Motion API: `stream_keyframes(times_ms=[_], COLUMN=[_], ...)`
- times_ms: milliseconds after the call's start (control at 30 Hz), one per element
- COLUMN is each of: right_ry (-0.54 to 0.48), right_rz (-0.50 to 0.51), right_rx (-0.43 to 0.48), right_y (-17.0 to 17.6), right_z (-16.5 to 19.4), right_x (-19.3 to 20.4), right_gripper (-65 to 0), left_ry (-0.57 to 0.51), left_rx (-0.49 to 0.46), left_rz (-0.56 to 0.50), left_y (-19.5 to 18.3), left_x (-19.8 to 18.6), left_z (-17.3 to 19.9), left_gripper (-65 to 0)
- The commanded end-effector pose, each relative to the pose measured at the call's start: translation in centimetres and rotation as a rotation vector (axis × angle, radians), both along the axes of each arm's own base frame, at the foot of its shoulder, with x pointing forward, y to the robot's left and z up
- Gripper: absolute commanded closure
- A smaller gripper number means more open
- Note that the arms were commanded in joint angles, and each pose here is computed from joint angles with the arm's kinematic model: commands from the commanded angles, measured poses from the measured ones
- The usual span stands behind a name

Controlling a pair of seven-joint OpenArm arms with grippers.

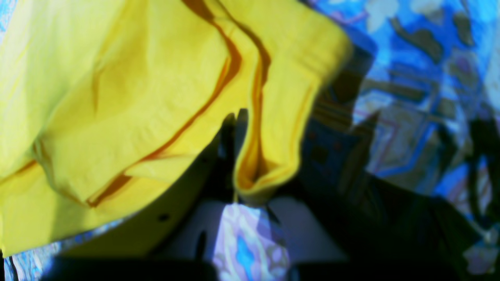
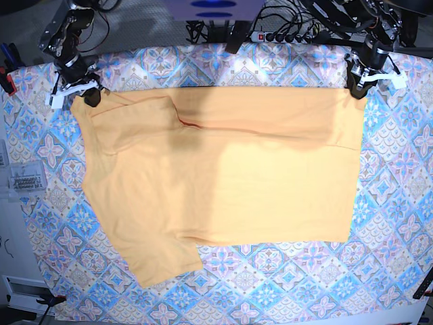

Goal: Fold the T-shirt properly
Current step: 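Pull the grasped shirt edge toward the robot with both grippers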

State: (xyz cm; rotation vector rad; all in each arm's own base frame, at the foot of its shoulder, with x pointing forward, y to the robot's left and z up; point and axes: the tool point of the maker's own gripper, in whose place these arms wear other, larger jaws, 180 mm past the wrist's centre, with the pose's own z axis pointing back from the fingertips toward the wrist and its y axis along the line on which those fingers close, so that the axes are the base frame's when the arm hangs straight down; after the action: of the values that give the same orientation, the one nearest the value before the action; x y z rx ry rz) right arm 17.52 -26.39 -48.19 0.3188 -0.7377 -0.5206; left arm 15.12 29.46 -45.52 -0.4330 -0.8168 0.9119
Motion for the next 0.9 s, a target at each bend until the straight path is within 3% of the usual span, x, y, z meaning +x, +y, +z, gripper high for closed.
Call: stream_keyframes(times_ms=[0, 233, 400, 867], right_ry=[-0.006, 0.007, 0.016, 0.092], right_rz=[-0.005, 0.058, 0.021, 0.025], right_rx=[-0.028, -0.038, -0.058, -0.057], right_y=[-1.1, -1.0, -2.6, -2.7], right_z=[0.5, 0.4, 0.6, -0.3], right_x=[-0.2, -2.3, -3.7, -7.7], right_gripper=[0.0, 0.0, 0.0, 0.0], left_ry=[-0.036, 0.022, 0.037, 0.105], left_rx=[0.034, 0.036, 0.053, 0.068], left_rz=[-0.002, -0.009, -0.047, -0.086], left_y=[0.8, 0.8, 0.5, 0.2], left_x=[0.3, -2.7, -4.0, -8.0], left_z=[1.1, 0.3, 0.1, -0.3], left_gripper=[0.0, 0.0, 0.0, 0.0])
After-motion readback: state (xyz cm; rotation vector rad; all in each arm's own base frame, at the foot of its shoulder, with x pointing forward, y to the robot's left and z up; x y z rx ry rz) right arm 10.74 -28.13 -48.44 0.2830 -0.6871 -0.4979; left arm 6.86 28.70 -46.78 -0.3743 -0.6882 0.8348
